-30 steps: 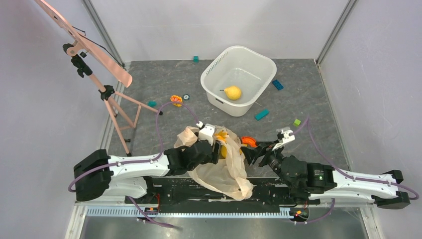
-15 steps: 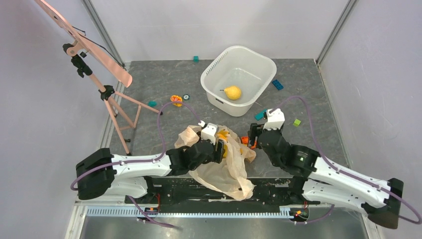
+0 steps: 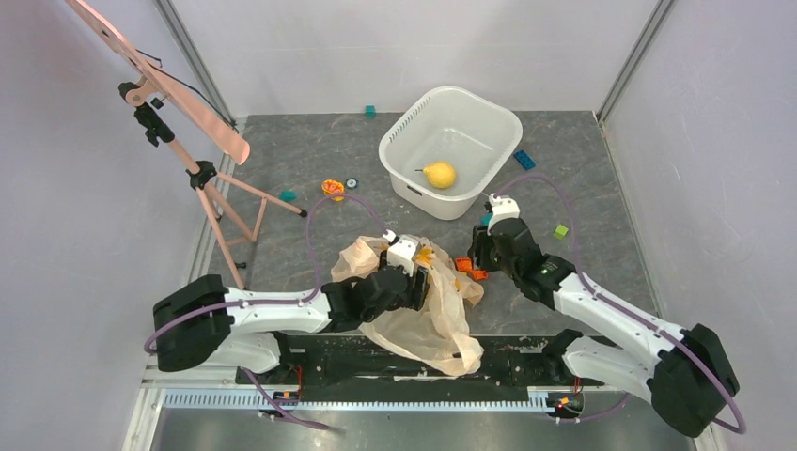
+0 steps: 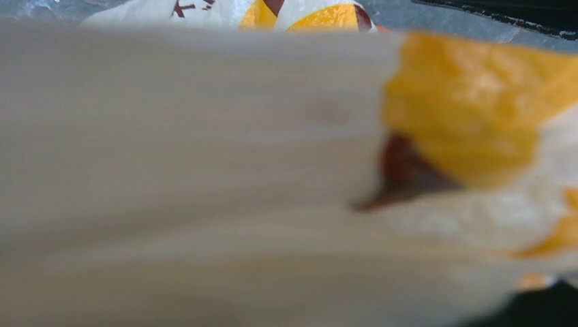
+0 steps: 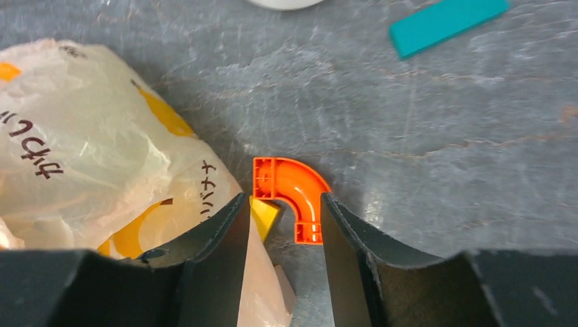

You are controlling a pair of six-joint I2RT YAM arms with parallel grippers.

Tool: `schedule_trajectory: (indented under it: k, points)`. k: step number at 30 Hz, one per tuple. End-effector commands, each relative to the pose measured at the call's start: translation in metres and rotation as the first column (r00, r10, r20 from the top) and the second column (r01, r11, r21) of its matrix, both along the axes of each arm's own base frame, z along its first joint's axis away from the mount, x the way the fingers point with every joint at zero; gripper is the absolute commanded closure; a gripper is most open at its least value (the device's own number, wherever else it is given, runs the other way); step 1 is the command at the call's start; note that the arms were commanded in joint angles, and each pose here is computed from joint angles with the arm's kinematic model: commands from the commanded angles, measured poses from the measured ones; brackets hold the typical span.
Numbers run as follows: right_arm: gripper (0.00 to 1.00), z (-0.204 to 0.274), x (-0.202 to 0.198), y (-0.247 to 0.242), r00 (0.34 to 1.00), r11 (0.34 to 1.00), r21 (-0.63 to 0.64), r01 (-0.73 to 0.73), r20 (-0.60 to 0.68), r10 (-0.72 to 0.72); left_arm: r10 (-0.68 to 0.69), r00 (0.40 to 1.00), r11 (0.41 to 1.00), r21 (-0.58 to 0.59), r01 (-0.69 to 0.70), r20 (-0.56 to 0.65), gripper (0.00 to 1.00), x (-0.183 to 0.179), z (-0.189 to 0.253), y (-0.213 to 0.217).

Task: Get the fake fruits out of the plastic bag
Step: Take out the fake fruit from the plastic bag.

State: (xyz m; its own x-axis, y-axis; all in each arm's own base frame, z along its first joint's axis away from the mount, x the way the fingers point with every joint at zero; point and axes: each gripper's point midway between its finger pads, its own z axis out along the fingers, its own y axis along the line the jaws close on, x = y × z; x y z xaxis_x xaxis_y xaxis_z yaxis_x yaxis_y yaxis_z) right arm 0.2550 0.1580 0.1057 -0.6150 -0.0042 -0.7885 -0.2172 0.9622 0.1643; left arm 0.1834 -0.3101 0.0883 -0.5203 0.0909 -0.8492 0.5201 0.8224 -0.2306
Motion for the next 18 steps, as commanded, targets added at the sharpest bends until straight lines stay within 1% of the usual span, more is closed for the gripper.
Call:
schedule_trajectory:
  k: [1, 4, 6, 8, 9, 10, 12, 14, 18]
  points:
    - [0.56, 0.01, 0.007, 0.033, 0.99, 0.986, 0.096, -0.138, 0.047, 0.134, -0.026, 0.998, 1.0, -0.014, 0.027, 0.053, 0.32, 0.006, 0.008, -0.013]
    - [0.56, 0.006, 0.004, 0.041, 0.983, 0.977, 0.11, -0.183, 0.035, 0.181, -0.047, 0.997, 0.999, -0.003, 0.047, 0.055, 0.31, 0.005, 0.003, -0.017]
    - [0.56, 0.001, 0.001, 0.045, 0.979, 0.971, 0.123, -0.204, 0.024, 0.203, -0.07, 0.996, 0.997, -0.003, 0.071, 0.055, 0.29, 0.004, 0.001, -0.022]
    - [0.56, -0.005, 0.0, 0.046, 0.979, 0.971, 0.124, -0.204, 0.009, 0.205, -0.092, 0.994, 0.996, -0.004, 0.092, 0.056, 0.23, 0.003, 0.0, -0.028]
    - [0.56, -0.008, -0.005, 0.051, 0.972, 0.962, 0.146, -0.231, -0.005, 0.234, -0.099, 0.993, 0.995, -0.007, 0.1, 0.056, 0.19, 0.003, 0.001, -0.03]
    - [0.56, -0.012, -0.008, 0.053, 0.969, 0.959, 0.152, -0.24, -0.016, 0.245, -0.105, 0.993, 0.994, -0.004, 0.105, 0.056, 0.18, 0.003, 0.0, -0.032]
    - [0.59, -0.016, -0.013, 0.058, 0.962, 0.948, 0.184, -0.261, -0.029, 0.271, -0.117, 0.992, 0.993, 0.0, 0.118, 0.055, 0.15, 0.003, -0.001, -0.036]
    - [0.64, -0.022, -0.017, 0.061, 0.958, 0.942, 0.2, -0.269, -0.046, 0.283, -0.12, 0.992, 0.993, 0.009, 0.12, 0.049, 0.13, 0.004, -0.004, -0.039]
    - [0.71, -0.031, -0.028, 0.066, 0.944, 0.925, 0.241, -0.295, -0.079, 0.321, -0.123, 0.992, 0.992, 0.023, 0.122, 0.036, 0.12, 0.004, -0.013, -0.043]
